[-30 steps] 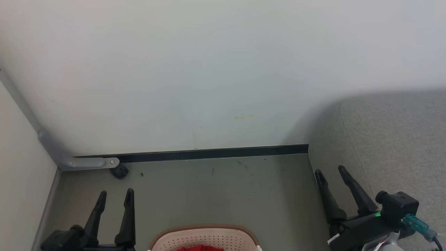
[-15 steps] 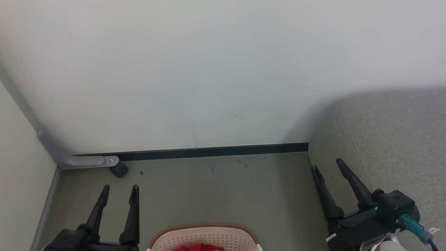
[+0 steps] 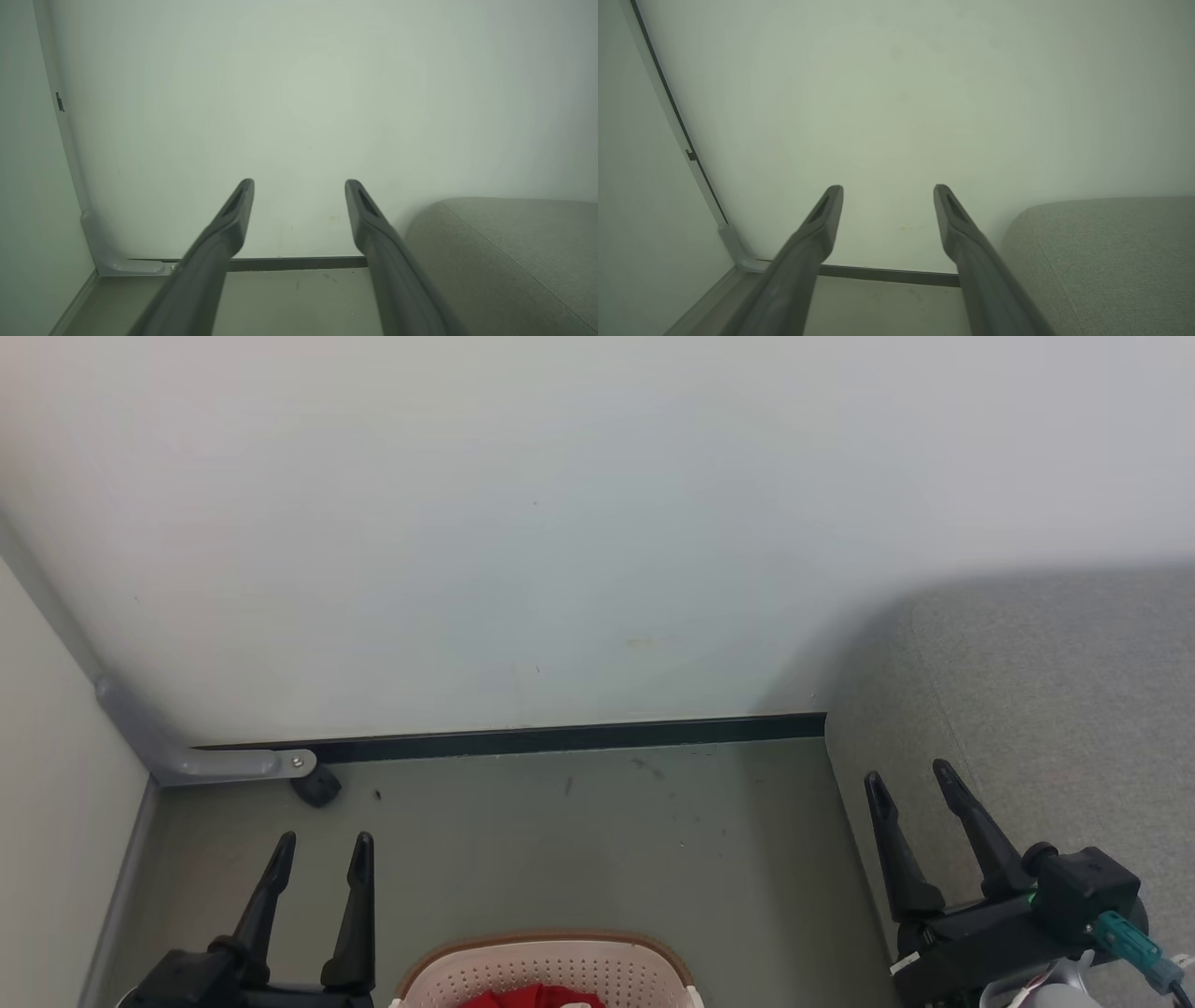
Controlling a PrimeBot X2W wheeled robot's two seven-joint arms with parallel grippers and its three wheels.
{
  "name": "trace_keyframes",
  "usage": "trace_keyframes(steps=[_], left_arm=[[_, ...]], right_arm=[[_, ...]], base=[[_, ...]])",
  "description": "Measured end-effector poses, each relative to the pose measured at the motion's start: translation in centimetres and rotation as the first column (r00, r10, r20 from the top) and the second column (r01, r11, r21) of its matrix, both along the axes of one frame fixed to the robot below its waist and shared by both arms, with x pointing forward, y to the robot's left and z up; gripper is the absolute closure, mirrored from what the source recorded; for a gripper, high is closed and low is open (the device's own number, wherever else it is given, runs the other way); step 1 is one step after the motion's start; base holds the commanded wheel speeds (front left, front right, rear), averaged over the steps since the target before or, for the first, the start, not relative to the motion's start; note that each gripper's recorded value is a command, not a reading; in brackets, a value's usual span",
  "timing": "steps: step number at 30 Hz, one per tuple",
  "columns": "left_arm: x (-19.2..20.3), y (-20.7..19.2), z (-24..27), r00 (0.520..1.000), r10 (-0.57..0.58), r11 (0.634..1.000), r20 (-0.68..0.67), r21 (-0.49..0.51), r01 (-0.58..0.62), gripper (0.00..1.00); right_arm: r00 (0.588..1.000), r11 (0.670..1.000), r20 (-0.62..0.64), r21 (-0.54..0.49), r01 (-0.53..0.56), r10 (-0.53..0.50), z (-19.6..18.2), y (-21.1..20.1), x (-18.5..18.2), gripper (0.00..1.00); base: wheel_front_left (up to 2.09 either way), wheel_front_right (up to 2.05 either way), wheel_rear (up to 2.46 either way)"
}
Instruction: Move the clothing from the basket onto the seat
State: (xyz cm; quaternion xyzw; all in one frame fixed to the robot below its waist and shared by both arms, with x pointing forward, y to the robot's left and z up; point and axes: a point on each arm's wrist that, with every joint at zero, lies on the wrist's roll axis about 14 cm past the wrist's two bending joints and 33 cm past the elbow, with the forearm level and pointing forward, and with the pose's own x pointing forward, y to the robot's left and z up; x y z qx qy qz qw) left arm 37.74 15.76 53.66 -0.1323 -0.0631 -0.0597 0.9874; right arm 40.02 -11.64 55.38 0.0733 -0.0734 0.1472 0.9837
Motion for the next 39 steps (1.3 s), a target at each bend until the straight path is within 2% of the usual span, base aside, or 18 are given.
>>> trace_keyframes(steps=[14, 24, 32, 39], left_arm=[[1.0, -0.5, -2.0, 0.998, -0.026, 1.0, -0.054, -0.013, 0.025, 0.0], [3.4, -1.4, -3.9, 0.993, -0.064, 0.998, -0.1, -0.019, 0.062, 0.0], [5.6, -2.9, -7.4, 0.97, -0.133, 0.991, -0.204, -0.019, 0.131, 0.0], [6.9, -4.5, -11.7, 0.926, -0.193, 0.981, -0.324, -0.031, 0.194, 0.0]], right_arm=[[0.999, 0.999, -0.043, 0.031, 0.03, -0.029, -1.5, -0.6, 0.8, 0.0], [0.993, 0.997, -0.107, 0.046, 0.057, -0.052, -4.0, -1.2, 2.0, 0.0], [0.983, 0.995, -0.167, 0.053, 0.086, -0.076, -6.5, -1.8, 3.3, 0.0], [0.974, 0.993, -0.207, 0.052, 0.106, -0.093, -8.6, -2.1, 5.0, 0.0]], base=[[0.0, 0.0, 0.0], [0.0, 0.0, 0.0], [0.0, 0.0, 0.0], [0.0, 0.0, 0.0]])
